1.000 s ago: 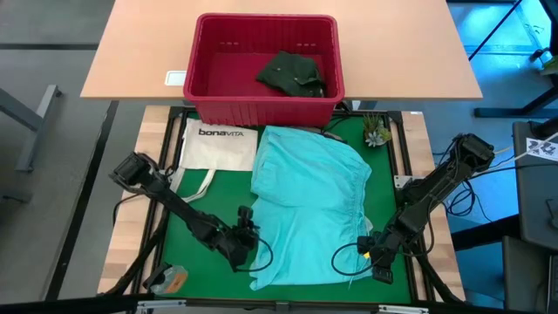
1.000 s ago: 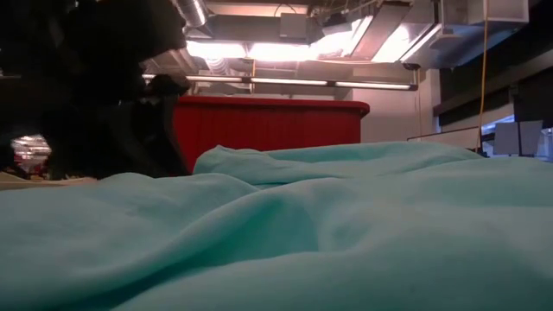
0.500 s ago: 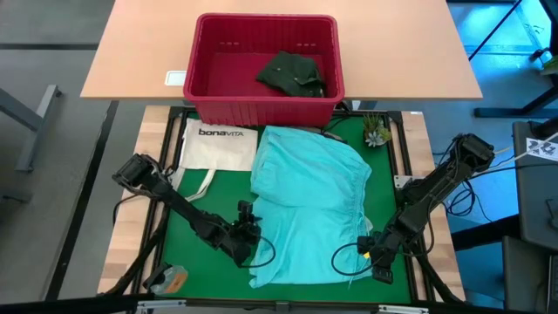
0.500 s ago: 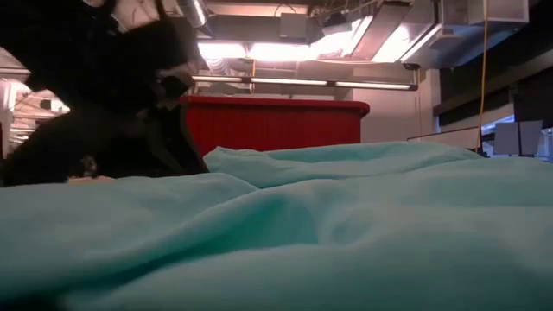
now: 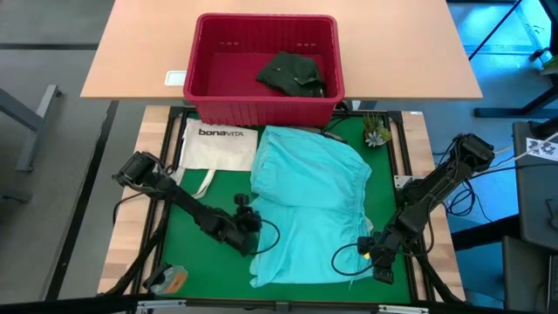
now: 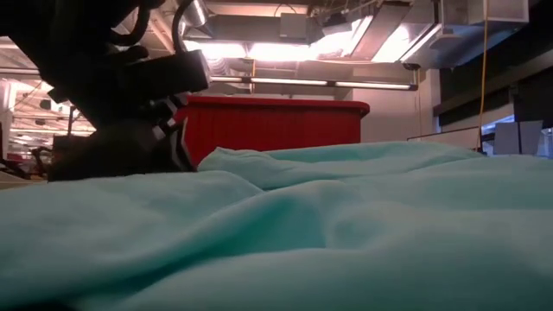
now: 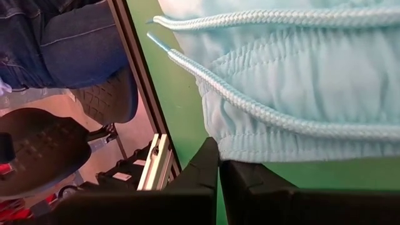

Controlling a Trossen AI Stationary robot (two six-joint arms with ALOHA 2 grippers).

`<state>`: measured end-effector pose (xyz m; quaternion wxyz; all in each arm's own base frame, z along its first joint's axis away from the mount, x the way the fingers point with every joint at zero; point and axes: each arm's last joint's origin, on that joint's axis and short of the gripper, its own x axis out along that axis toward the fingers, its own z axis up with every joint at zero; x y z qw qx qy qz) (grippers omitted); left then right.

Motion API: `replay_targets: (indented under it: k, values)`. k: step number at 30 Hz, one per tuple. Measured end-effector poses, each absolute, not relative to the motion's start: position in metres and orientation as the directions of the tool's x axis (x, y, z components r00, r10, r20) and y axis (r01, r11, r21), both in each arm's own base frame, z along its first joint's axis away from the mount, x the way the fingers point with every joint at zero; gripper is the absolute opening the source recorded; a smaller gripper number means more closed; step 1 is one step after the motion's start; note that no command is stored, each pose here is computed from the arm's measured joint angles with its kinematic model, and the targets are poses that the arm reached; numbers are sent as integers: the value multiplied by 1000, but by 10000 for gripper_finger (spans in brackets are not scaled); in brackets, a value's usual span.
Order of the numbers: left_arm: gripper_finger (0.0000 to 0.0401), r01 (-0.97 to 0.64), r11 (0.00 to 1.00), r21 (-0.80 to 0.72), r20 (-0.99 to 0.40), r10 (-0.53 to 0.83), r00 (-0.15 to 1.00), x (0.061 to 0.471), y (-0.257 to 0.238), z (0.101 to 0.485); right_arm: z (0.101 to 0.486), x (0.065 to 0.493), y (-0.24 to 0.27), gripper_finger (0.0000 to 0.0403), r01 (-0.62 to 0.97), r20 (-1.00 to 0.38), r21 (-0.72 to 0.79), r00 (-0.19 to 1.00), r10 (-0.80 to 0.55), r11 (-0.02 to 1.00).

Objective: Fold Laundry from Bin
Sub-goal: Fold the light blue shorts from the red laundry bin

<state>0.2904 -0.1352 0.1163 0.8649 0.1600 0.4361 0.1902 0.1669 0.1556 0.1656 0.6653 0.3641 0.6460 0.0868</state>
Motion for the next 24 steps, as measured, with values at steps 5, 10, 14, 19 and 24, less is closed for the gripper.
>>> replay_targets:
  k: [5,10,14,19,24]
  values:
    - [7,-366,847,386,-690,529,495,286,-128,115,166,166,156,5,377,-792,598,137,595,708]
    - [3,-473,770,429,-719,608,337,271,-110,115,166,166,156,5,410,-784,597,118,609,689]
    - [3,-456,753,475,-724,629,283,268,-103,115,166,166,156,5,411,-782,598,113,612,688]
    - [3,-374,782,499,-745,607,274,271,-99,115,166,166,156,5,411,-783,598,115,612,688]
    - [25,-374,811,450,-787,558,262,274,-96,114,166,166,156,5,413,-795,589,143,589,695]
